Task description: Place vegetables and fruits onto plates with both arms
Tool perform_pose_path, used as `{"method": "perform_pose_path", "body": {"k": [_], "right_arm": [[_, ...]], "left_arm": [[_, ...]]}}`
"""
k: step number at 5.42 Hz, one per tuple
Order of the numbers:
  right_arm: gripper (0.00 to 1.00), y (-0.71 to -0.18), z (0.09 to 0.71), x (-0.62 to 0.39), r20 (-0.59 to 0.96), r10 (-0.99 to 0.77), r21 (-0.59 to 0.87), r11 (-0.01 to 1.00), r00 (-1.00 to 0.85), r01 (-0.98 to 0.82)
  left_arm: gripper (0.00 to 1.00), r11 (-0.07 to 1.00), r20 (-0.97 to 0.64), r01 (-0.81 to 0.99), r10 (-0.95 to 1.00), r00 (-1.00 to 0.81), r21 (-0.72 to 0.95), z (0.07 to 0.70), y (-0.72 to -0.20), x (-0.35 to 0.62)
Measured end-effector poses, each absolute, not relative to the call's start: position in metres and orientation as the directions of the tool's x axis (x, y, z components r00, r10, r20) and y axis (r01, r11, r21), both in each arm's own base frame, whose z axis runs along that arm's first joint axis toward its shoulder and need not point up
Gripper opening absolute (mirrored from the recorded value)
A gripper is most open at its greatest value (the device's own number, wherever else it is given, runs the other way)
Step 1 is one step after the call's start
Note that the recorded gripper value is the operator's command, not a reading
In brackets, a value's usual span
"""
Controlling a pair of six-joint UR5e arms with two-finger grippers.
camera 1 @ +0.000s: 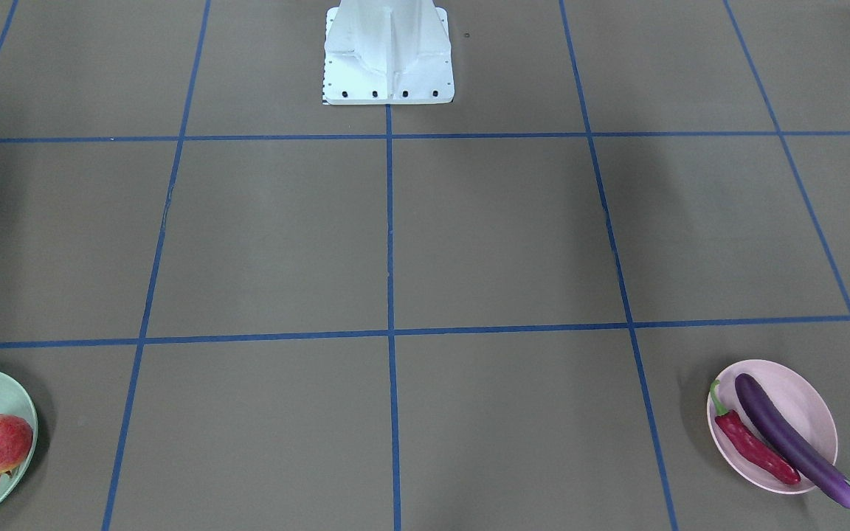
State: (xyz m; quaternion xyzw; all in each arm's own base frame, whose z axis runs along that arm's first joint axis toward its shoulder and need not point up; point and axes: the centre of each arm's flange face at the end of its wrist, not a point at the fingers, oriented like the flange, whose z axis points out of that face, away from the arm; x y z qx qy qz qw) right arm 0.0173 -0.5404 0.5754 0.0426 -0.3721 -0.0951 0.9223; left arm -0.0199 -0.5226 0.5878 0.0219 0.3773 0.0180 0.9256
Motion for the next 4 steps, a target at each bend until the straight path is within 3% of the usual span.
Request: {"method": "perform_pose_path", "body": {"k": [4], "right_arm": [[1.00, -0.544, 0.571, 0.016, 0.676, -0.217, 0.161, 0.976, 0.705, 0.146]], "left_arm": [[1.00, 0.999, -0.702, 0.045, -0.015, 0.712, 0.024, 0.573, -0.536, -0.018]]}}
